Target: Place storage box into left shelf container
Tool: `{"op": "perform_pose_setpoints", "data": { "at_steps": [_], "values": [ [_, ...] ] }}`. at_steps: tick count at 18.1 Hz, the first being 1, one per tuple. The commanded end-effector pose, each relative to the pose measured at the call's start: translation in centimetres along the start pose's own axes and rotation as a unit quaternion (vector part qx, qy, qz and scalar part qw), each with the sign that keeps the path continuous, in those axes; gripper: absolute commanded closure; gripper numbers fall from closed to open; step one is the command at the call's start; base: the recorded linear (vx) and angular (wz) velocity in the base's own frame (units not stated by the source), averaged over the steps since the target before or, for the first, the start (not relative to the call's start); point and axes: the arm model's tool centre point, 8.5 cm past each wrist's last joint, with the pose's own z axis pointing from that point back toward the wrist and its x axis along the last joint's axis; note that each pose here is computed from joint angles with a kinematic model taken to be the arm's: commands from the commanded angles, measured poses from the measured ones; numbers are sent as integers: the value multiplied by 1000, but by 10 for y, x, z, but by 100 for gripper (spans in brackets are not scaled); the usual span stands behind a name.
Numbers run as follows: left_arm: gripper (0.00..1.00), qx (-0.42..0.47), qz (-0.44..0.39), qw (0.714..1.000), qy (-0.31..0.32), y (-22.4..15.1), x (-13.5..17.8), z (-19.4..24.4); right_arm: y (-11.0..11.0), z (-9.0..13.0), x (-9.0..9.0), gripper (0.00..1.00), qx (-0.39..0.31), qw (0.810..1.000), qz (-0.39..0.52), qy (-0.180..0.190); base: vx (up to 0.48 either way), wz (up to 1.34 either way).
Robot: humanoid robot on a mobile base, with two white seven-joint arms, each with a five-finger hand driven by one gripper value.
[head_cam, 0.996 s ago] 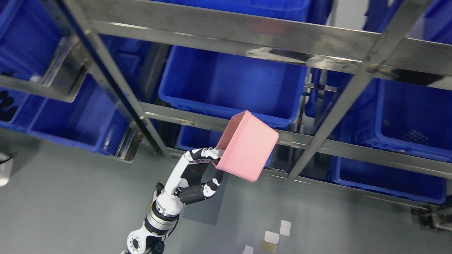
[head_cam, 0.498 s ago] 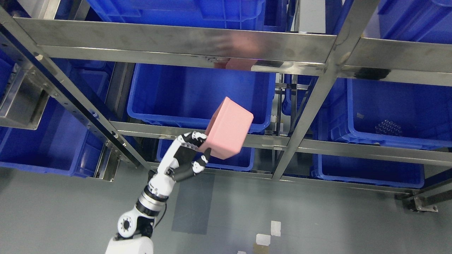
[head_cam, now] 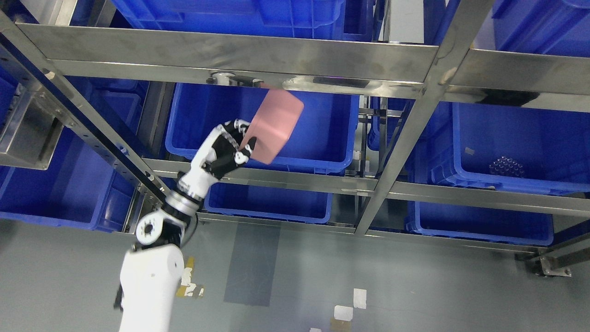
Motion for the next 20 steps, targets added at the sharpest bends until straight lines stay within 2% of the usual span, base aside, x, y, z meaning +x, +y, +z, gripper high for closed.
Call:
{"op": "perform_pose_setpoints", "data": {
  "at_steps": [1, 4, 6, 9, 12, 13, 14, 15, 16, 18, 20],
  "values": [
    [90, 26, 28, 991, 125, 52, -20, -37, -12, -1, 11, 0, -10, 1000, -2, -12, 0, 0],
    [88, -55, -53, 972, 224, 36, -35, -44, -11, -1, 11, 0, -9, 1000, -2, -12, 0, 0],
    [87, -98, -83, 955, 266, 23, -48, -43, -11, -1, 11, 0, -9, 1000, -2, -12, 0, 0],
    [86, -110, -94, 951, 273, 21, -46, -48, -11, -1, 11, 0, -9, 1000, -2, -12, 0, 0],
    [83, -93, -84, 961, 248, 25, -43, -45, -11, -1, 11, 0, -9, 1000, -2, -12, 0, 0],
    [73, -79, -86, 969, 217, 28, -38, -42, -12, -1, 11, 0, -10, 1000, -2, -12, 0, 0],
    [57, -66, -89, 974, 197, 31, -34, -38, -11, -1, 11, 0, -9, 1000, -2, -12, 0, 0],
    [26, -47, -88, 981, 169, 34, -27, -37, -12, -1, 11, 0, -10, 1000, -2, -12, 0, 0],
    [14, -35, -82, 986, 138, 35, -21, -34, -11, -1, 11, 0, -9, 1000, -2, -12, 0, 0],
    [5, -10, -81, 993, 84, 36, -6, -25, -11, -1, 11, 0, -9, 1000, -2, -12, 0, 0],
    [2, 42, -108, 993, 36, 34, 9, -6, -11, -1, 11, 0, -9, 1000, -2, -12, 0, 0]
  ]
}}
